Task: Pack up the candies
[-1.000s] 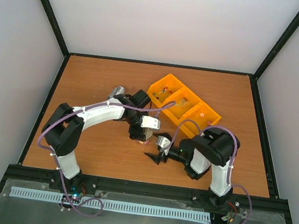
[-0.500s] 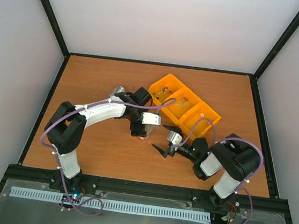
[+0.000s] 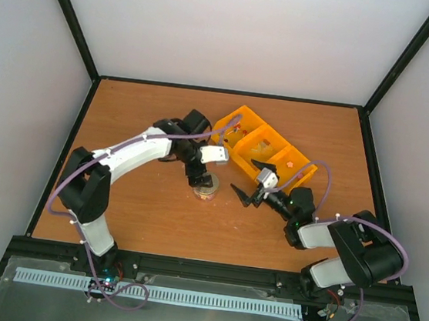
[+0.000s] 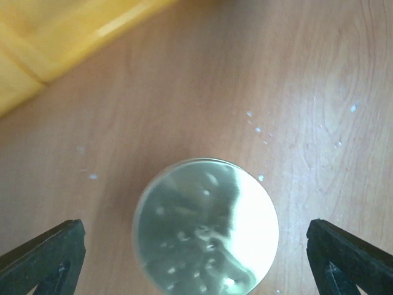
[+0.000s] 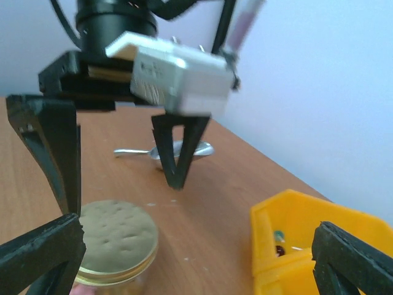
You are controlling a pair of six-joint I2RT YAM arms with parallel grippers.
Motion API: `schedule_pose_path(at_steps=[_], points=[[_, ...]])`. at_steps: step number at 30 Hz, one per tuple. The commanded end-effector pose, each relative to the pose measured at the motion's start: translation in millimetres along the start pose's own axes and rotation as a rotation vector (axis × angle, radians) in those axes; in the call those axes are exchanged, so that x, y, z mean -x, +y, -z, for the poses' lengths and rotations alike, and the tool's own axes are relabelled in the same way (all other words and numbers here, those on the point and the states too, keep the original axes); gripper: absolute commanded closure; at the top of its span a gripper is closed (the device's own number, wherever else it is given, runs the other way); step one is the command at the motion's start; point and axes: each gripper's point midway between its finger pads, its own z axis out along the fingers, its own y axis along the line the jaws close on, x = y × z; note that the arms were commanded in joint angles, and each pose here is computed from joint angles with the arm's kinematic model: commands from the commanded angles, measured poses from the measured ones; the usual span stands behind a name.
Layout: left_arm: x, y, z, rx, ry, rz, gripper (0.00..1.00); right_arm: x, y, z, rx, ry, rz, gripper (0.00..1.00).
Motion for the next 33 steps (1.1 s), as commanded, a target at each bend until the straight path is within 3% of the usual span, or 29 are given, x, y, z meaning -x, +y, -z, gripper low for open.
schedule_pose_path(at_steps=[1, 7, 11, 19, 33], points=[[34, 25, 60, 0.05, -0.182, 0.13, 0.0, 18, -36, -4, -0.077, -0.029, -0.062, 0.0], [43, 61, 110, 0.101, -0.319, 0.284, 0.0, 24, -99, -22, -0.165, 0.046, -0.198, 0.0], [41, 80, 140, 0.118, -0.399, 0.368, 0.0, 24, -137, -42, -0.221, 0.209, -0.256, 0.0], [3, 136, 201, 0.26, -0.501, 0.569, 0.0, 56, -183, -35, -0.242, 0.37, -0.288, 0.0], [-121, 166, 217, 0.421, -0.492, 0.899, 0.0, 15, -249, 93, -0.36, 0.365, -0.678, 0.0]])
